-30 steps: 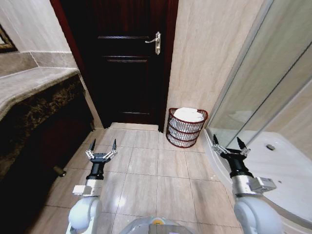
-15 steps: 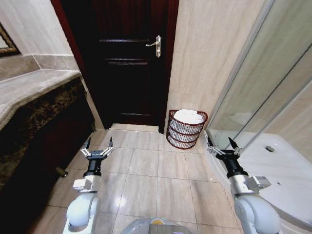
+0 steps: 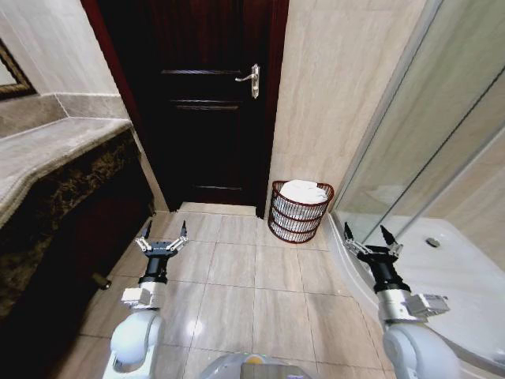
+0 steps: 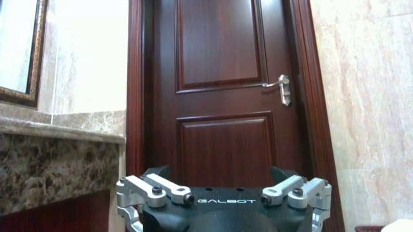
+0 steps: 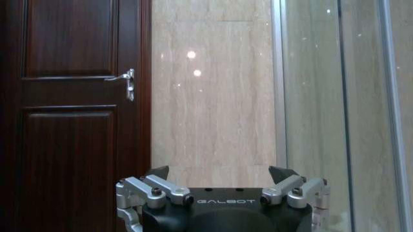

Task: Discard the used towel into the hamper.

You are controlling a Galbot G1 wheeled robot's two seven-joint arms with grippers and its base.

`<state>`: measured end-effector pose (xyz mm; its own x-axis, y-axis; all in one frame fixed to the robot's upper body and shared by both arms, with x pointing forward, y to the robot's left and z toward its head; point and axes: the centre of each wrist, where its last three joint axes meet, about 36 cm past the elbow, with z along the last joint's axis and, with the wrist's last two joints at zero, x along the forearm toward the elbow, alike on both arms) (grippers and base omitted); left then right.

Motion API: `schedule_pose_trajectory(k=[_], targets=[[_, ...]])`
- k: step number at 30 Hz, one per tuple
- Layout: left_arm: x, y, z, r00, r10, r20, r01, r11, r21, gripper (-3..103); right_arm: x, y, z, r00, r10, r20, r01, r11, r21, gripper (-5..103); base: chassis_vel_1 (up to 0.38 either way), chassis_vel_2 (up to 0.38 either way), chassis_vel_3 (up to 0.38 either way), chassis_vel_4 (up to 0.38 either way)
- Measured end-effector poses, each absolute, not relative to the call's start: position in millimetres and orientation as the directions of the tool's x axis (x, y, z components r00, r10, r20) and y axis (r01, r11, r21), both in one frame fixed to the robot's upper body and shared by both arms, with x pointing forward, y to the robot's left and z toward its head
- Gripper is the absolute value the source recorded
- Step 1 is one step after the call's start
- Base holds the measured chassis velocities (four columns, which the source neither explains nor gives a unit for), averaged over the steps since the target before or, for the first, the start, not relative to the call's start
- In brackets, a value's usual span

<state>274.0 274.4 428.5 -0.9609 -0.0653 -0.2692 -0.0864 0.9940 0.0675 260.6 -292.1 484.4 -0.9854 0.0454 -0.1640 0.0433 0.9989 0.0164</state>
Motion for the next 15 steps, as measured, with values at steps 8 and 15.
schedule_pose_trajectory(k=[8, 15], targets=[[271.6, 276.5, 426.6, -0.96, -0.07, -0.272, -0.091, 0.994, 0.064, 100, 259.5, -286.6, 486.8, -0.985, 0.053, -0.162, 0.05, 0.999, 0.023, 100, 0.0, 0.0, 0.0, 0.0], [270.5, 277.5, 428.6, -0.959, -0.061, -0.276, -0.082, 0.994, 0.067, 100, 257.0, -288.8, 491.8, -0.987, 0.065, -0.144, 0.063, 0.998, 0.019, 100, 0.0, 0.0, 0.0, 0.0]])
